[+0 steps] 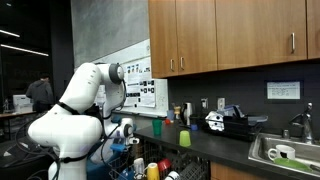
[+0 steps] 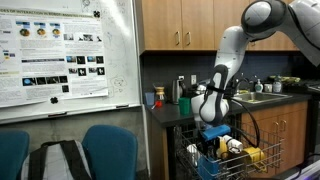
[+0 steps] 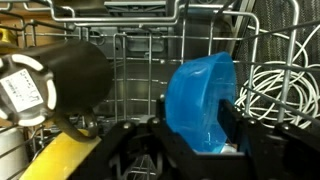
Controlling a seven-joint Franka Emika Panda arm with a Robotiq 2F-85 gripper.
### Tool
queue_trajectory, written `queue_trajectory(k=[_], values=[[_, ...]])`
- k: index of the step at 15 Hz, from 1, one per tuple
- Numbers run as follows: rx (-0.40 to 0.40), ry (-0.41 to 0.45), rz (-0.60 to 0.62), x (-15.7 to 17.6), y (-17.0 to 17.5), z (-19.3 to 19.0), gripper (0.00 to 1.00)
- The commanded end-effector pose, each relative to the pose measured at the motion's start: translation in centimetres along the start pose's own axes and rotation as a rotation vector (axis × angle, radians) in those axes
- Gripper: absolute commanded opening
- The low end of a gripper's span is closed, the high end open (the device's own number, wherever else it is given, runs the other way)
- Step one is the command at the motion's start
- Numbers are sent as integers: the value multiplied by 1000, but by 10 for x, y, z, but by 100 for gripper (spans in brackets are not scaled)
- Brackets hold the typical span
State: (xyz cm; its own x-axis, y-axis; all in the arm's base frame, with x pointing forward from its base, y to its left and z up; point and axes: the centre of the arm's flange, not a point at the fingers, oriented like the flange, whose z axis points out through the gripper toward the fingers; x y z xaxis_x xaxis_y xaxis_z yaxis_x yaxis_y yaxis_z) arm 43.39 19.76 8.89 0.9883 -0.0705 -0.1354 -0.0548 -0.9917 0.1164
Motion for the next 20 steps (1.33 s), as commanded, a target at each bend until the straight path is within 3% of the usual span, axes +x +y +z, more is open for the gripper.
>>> queue_trajectory(k=[1, 3, 7, 12, 20], values=[[3, -2, 4, 0, -12, 7, 53], [4, -4, 6, 2, -12, 9, 28], [6, -10, 7, 2, -13, 12, 1], [5, -18, 19, 0, -7, 6, 4], [4, 0, 42, -12, -8, -48, 4]])
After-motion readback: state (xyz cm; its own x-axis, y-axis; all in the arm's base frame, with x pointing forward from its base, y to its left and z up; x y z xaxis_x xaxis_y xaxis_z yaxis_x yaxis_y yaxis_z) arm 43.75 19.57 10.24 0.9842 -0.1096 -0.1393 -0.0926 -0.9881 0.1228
